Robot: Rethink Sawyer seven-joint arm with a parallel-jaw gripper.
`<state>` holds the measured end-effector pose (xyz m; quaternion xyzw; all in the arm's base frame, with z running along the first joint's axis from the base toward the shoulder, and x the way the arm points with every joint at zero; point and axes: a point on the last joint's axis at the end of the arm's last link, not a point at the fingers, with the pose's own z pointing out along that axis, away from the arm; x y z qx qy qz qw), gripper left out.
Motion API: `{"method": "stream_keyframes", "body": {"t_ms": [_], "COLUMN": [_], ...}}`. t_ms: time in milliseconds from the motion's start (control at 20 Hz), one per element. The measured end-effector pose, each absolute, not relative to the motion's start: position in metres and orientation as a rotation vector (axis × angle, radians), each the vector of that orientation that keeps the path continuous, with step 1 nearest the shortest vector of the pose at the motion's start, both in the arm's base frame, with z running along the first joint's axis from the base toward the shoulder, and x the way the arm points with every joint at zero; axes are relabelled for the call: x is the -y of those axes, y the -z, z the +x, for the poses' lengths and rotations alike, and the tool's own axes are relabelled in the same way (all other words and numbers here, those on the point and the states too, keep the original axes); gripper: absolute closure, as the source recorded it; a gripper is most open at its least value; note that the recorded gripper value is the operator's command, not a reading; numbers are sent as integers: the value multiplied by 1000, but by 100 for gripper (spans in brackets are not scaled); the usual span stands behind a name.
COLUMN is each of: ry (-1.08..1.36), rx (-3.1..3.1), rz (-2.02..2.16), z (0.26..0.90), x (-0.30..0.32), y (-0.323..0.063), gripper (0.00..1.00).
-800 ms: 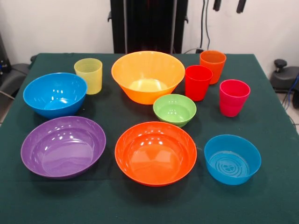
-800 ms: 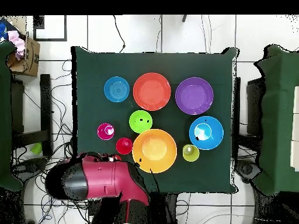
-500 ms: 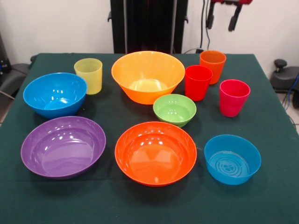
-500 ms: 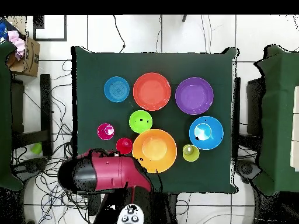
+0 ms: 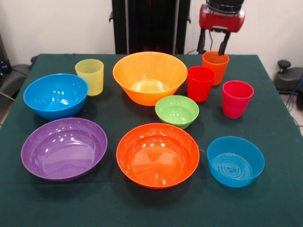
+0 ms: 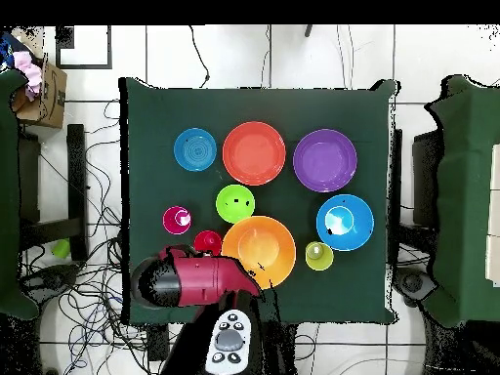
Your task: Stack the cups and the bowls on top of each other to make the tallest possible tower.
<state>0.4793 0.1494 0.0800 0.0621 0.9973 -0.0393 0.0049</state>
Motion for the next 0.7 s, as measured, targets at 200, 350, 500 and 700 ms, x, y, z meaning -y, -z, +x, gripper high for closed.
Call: {"method": "stream_keyframes", "body": {"t_ms": [200, 350, 500, 700], "ry": [131, 136, 143, 172], "rx": [-3135, -3131, -3122, -3112], "rz": [196, 194, 187, 142], "z": [476, 476, 476, 471], "x": [-148, -148, -149, -159], "y": [-75, -77, -80, -83], "gripper": [0, 0, 0, 0]}}
